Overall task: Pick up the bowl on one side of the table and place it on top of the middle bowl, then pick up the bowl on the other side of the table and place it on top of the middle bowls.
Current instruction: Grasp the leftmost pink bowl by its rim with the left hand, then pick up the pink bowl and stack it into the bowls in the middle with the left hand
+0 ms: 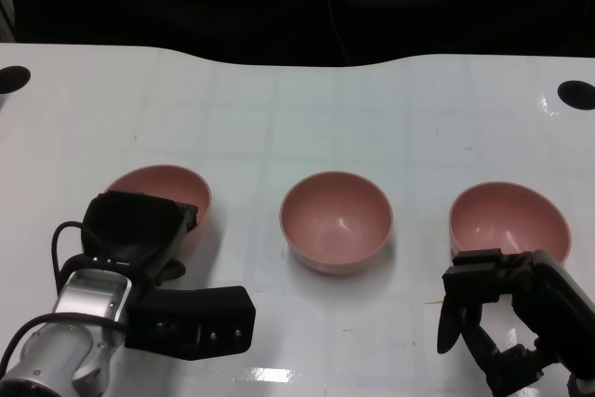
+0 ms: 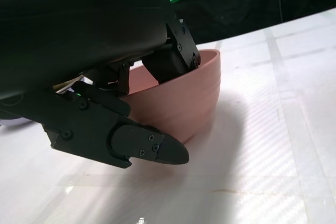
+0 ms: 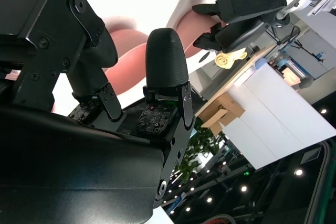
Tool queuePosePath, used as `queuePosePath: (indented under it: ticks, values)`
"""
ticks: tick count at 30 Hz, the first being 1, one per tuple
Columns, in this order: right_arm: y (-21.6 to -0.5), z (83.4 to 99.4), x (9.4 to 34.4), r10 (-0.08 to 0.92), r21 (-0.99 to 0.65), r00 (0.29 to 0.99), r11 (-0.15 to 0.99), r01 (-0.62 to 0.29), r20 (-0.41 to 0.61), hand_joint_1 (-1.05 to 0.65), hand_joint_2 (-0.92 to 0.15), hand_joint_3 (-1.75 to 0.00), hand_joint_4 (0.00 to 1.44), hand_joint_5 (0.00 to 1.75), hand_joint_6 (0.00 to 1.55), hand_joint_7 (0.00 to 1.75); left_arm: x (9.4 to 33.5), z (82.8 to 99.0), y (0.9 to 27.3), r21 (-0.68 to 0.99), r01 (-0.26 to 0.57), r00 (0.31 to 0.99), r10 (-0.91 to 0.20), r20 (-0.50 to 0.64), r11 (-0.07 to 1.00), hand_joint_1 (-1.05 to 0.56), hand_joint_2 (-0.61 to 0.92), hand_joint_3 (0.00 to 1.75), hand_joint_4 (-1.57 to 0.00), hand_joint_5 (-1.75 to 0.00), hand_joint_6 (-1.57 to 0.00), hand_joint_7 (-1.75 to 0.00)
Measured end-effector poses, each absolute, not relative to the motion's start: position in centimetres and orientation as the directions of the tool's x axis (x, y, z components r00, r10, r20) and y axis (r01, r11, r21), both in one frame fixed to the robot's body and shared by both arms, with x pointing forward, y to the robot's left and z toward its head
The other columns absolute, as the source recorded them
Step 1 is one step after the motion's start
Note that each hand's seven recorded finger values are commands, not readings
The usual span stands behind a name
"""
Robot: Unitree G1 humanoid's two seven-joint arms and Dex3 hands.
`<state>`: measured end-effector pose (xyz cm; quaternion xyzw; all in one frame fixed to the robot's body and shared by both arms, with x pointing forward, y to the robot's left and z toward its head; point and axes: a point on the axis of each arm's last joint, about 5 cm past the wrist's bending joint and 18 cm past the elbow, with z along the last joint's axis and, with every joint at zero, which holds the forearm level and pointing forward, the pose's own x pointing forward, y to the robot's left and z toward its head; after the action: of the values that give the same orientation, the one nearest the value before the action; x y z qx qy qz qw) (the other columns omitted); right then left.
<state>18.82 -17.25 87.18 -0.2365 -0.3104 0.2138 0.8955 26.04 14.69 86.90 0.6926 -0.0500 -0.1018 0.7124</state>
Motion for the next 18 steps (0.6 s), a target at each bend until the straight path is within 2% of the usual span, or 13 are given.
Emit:
queuePosePath:
  ticks: [2,4,5,9,11,12,13,14,15,17,18]
  values:
    - [-17.2,87.2,18.8,0.530,-0.557,0.716,0.797,-0.236,0.455,0.20,-0.06,-1.70,0.97,1.75,0.96,1.29,26.0,87.1,14.6,0.999,0.041,0.973,-0.231,-0.033,0.029,-0.30,0.92,0.08,-0.80,-1.75,-0.83,-1.00]
    - [-17.2,87.2,18.8,0.530,-0.557,0.716,0.797,-0.236,0.455,0.21,-0.06,-1.70,0.96,1.75,0.96,1.29,26.1,87.7,14.5,0.999,-0.007,0.967,-0.252,0.017,0.042,-0.29,0.92,0.21,-0.78,-1.75,-0.77,-1.17]
    - [-17.2,87.2,18.8,0.530,-0.557,0.716,0.796,-0.236,0.455,0.21,-0.06,-1.70,0.96,1.75,0.96,1.29,26.1,88.2,14.4,0.998,-0.032,0.963,-0.264,0.043,0.048,-0.28,0.92,0.25,-0.78,-1.75,-0.76,-1.19]
    - [-17.2,87.2,18.8,0.528,-0.558,0.716,0.797,-0.233,0.456,0.21,-0.06,-1.70,0.97,1.75,0.96,1.29,26.1,89.8,13.9,0.988,-0.124,0.935,-0.321,0.147,0.091,-0.24,0.88,0.27,-0.80,-1.75,-0.84,-1.12]
    - [-17.2,87.2,18.8,0.528,-0.558,0.716,0.797,-0.233,0.456,0.22,-0.07,-1.69,0.96,1.75,0.96,1.29,26.1,90.2,13.6,0.980,-0.161,0.916,-0.353,0.191,0.115,-0.24,0.84,0.18,-0.81,-1.75,-0.84,-1.15]
    - [-17.2,87.2,18.8,0.528,-0.557,0.716,0.797,-0.233,0.456,0.22,-0.07,-1.69,0.96,1.75,0.96,1.29,26.0,90.3,13.5,0.976,-0.176,0.906,-0.366,0.210,0.125,-0.23,0.84,0.14,-0.82,-1.75,-0.83,-1.20]
    - [-17.2,87.1,18.8,0.528,-0.557,0.717,0.797,-0.233,0.455,0.22,-0.07,-1.69,0.96,1.74,0.96,1.28,26.0,90.3,13.5,0.972,-0.190,0.896,-0.382,0.228,0.135,-0.22,0.85,0.11,-0.83,-1.75,-0.73,-1.47]
    - [-17.2,87.1,18.8,0.528,-0.557,0.717,0.797,-0.233,0.455,0.22,-0.07,-1.70,0.96,1.74,0.96,1.28,26.0,90.4,13.5,0.967,-0.204,0.882,-0.400,0.249,0.151,-0.22,0.87,0.11,-0.83,-1.75,-0.70,-1.57]
    - [-17.2,87.1,18.8,0.528,-0.557,0.717,0.797,-0.233,0.455,0.21,-0.07,-1.70,0.96,1.74,0.96,1.28,25.9,90.4,13.5,0.960,-0.212,0.866,-0.421,0.271,0.181,-0.23,0.88,0.10,-0.84,-1.75,-0.71,-1.52]
    - [-17.2,87.1,18.8,0.528,-0.557,0.717,0.797,-0.233,0.455,0.21,-0.07,-1.69,0.96,1.74,0.96,1.28,25.9,90.6,13.2,0.949,-0.203,0.837,-0.459,0.297,0.243,-0.21,0.89,0.11,-0.85,-1.75,-0.80,-1.30]
    - [-17.2,87.1,18.8,0.529,-0.557,0.717,0.797,-0.234,0.455,0.21,-0.07,-1.69,0.96,1.74,0.96,1.28,25.9,90.8,13.2,0.941,-0.193,0.824,-0.475,0.308,0.276,-0.21,0.89,0.11,-0.85,-1.75,-0.81,-1.27]
